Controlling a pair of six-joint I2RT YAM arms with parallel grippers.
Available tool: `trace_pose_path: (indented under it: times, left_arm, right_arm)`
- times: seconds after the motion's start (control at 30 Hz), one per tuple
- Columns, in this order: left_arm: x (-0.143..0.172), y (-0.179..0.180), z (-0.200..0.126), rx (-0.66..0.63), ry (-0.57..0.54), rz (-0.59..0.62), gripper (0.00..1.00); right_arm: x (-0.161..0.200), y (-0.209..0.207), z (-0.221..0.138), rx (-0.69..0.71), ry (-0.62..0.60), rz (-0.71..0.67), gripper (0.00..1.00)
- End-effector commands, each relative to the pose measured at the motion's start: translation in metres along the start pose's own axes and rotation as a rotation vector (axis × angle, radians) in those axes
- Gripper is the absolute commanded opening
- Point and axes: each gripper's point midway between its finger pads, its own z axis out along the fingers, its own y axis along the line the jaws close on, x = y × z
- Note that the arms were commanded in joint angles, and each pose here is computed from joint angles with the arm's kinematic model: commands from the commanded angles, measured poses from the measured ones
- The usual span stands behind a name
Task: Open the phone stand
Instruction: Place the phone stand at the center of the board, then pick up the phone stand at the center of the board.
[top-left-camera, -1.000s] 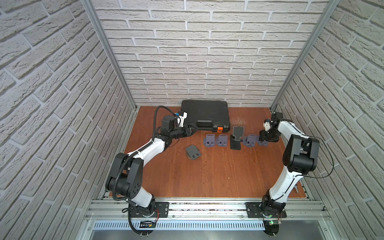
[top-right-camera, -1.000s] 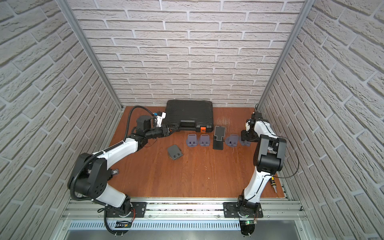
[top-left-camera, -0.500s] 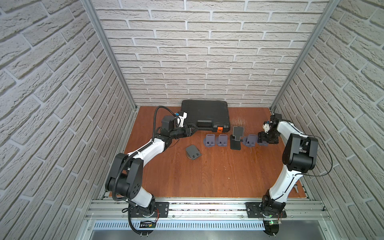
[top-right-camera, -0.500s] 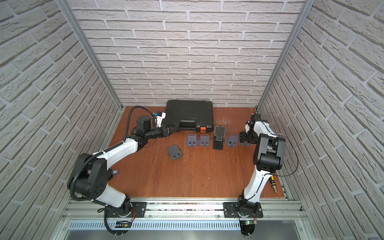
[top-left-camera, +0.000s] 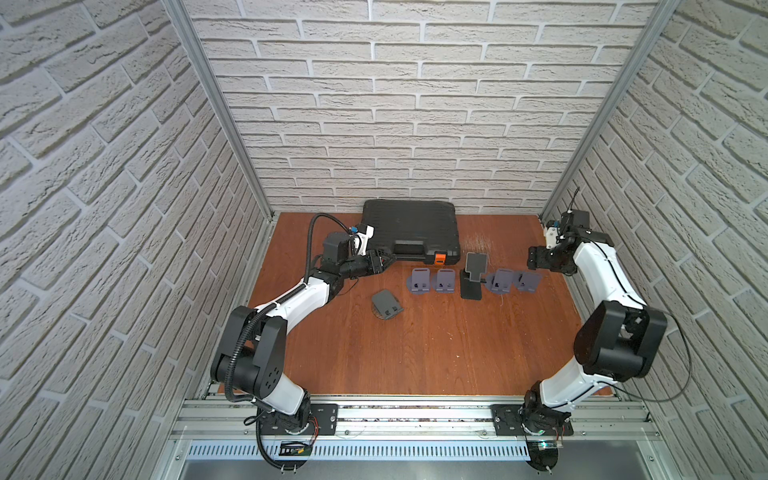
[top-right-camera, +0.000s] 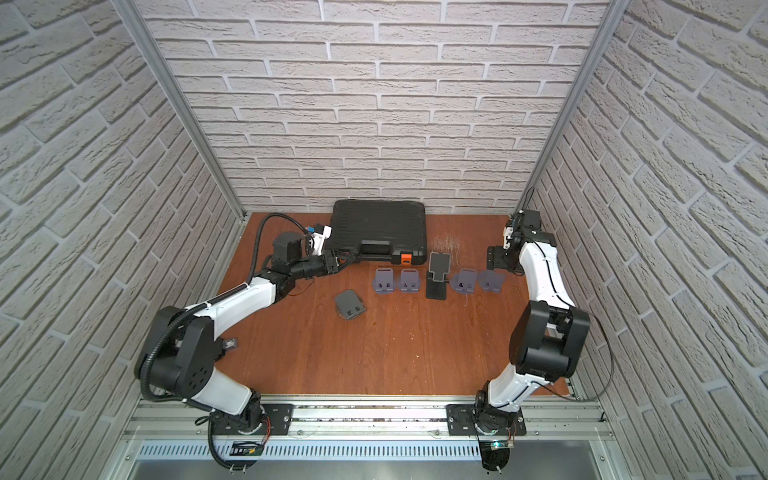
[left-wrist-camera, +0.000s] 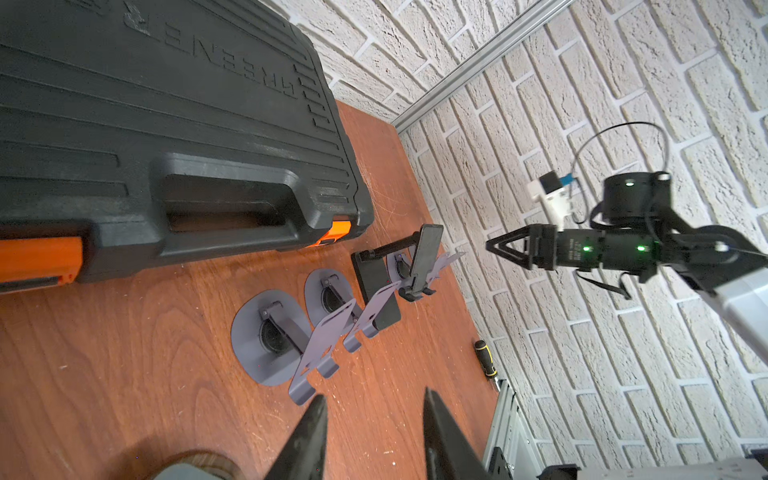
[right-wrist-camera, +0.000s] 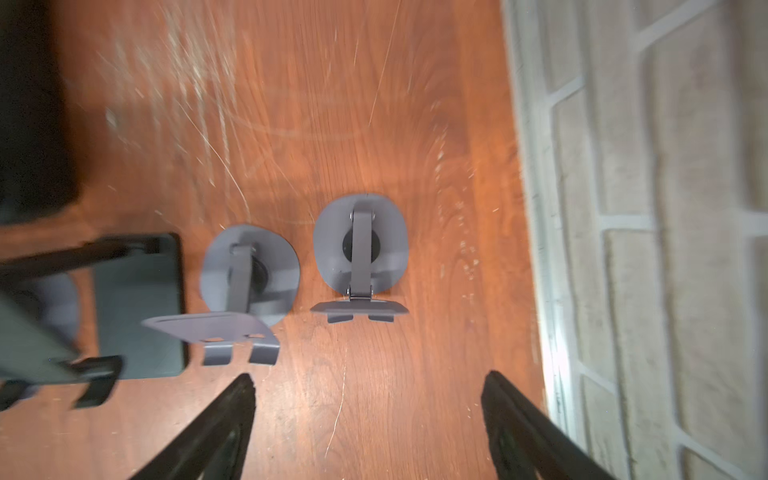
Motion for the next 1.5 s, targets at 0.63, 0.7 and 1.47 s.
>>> trace_pose_path:
  times: [0.63, 0.7, 1.47]
  left_arm:
    - [0.009, 0.037, -0.047, -0.136, -0.100, -0.046, 0.41]
    - [0.012, 0.042, -0.051, -0.155, -0.104, -0.058, 0.41]
    - [0.045, 0.093, -0.118, -0.348, -0.236, -0.226, 0.41]
  right_arm:
    - [0.056, 0.134, -0.141, -0.157, -0.212, -0.222, 0.77]
    - [0.062, 0.155, -0.137, -0.158, -0.196, -0.266, 0.76]
    - [0.172, 0.434, -0.077, -0.372, 0.049, -0.570, 0.79]
